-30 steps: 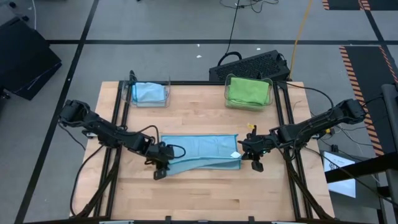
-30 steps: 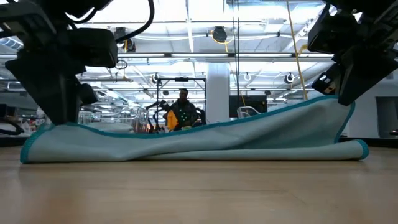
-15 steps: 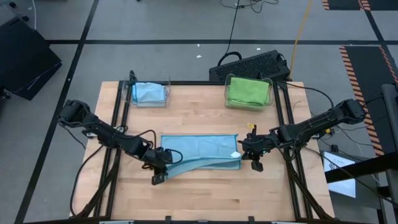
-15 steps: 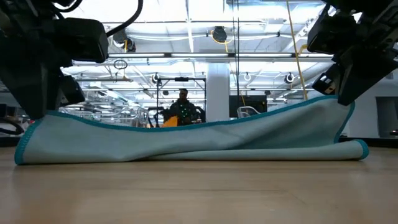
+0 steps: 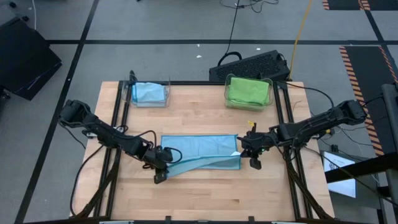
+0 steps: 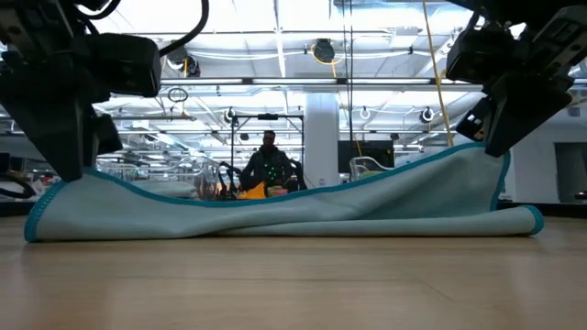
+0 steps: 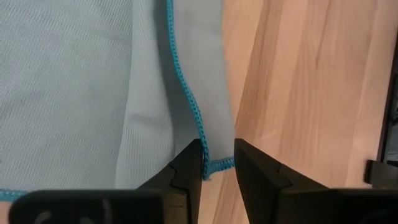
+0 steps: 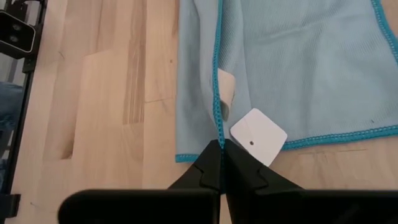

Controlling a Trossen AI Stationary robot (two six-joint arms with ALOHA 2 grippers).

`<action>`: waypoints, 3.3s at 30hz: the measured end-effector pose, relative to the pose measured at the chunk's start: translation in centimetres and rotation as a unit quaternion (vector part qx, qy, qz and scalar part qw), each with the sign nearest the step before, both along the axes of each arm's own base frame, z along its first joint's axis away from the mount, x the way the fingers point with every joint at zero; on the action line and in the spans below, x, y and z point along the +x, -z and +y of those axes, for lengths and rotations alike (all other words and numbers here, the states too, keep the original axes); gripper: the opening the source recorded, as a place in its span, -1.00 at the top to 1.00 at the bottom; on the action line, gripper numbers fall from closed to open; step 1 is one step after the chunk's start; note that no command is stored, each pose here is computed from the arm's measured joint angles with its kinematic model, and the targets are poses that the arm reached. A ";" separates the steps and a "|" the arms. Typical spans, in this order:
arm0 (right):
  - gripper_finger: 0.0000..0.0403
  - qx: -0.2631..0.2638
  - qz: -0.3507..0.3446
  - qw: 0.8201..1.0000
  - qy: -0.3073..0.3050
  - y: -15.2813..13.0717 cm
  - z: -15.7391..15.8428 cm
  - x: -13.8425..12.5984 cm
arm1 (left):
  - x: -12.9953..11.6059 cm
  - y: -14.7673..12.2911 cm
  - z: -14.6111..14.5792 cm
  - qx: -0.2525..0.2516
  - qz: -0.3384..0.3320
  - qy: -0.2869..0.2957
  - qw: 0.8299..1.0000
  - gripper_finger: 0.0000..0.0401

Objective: Sort microfiber towel by color & place in baskets
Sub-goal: Fold the blue towel

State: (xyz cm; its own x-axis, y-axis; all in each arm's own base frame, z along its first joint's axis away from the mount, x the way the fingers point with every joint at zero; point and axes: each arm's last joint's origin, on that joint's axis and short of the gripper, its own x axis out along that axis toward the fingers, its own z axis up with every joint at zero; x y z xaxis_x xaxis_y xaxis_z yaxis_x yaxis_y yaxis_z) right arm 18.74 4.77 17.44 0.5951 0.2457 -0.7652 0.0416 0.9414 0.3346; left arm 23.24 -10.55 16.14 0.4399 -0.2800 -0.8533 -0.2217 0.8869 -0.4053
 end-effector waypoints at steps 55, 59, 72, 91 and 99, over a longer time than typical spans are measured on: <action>1.00 0.371 0.087 0.923 -0.047 -4.5 1.7 -3.2 | 1.3 -9.9 -6.1 -0.062 -0.092 -0.014 0.994 1.00; 1.00 0.383 0.102 0.914 -0.085 -4.5 2.0 -3.4 | 1.3 -10.5 -7.0 -0.080 -0.131 -0.012 0.988 1.00; 1.00 0.254 0.097 0.962 -0.006 -2.2 0.1 -2.7 | 1.1 -8.9 -6.2 0.018 -0.098 -0.070 0.993 0.99; 1.00 0.134 0.079 0.988 0.010 -0.2 -3.7 -1.5 | 1.7 -7.3 -5.6 0.061 -0.068 -0.098 0.991 0.97; 1.00 0.110 0.074 0.991 0.003 -0.1 -4.6 -1.7 | 2.0 -7.2 -4.8 0.079 -0.062 -0.117 0.988 0.96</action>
State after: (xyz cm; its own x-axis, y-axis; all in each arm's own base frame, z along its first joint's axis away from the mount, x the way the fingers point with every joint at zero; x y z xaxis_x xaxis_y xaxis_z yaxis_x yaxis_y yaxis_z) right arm 17.03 0.17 17.50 0.4823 0.4129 -0.7726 0.1111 0.8459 0.5216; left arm 25.22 -15.31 23.31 0.5806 -0.0267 -0.8137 -0.3853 0.8715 -0.3035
